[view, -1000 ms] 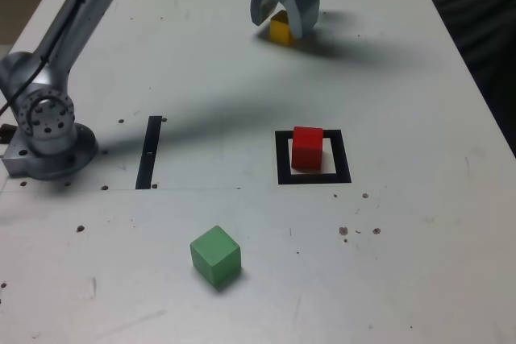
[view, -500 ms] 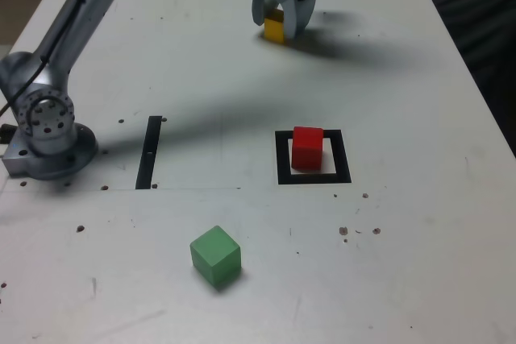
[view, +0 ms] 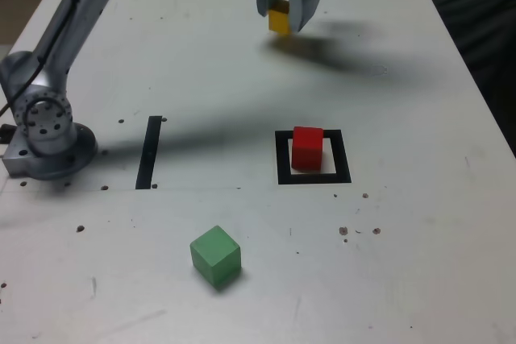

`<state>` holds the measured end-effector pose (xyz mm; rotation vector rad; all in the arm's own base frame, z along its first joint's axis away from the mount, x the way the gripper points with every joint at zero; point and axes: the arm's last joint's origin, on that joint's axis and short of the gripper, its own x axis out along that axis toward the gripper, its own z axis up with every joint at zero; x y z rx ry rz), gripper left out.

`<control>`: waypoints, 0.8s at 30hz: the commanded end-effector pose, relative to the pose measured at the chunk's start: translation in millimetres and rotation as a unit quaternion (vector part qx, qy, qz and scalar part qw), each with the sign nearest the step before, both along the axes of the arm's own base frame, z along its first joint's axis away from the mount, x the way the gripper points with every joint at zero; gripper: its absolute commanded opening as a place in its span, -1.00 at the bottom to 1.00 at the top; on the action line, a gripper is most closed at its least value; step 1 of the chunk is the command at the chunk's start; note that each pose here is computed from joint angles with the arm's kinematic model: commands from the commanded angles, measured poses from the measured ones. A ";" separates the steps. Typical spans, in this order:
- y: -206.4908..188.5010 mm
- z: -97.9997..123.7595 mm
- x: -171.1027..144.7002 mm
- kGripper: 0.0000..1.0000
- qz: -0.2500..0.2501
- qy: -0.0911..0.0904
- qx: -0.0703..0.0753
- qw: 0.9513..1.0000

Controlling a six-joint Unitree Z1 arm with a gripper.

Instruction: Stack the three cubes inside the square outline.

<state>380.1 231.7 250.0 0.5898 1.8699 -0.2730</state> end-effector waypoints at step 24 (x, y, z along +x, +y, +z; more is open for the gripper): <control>-179.9 71.5 -6.5 -0.44 0.104 -0.070 -0.023 0.992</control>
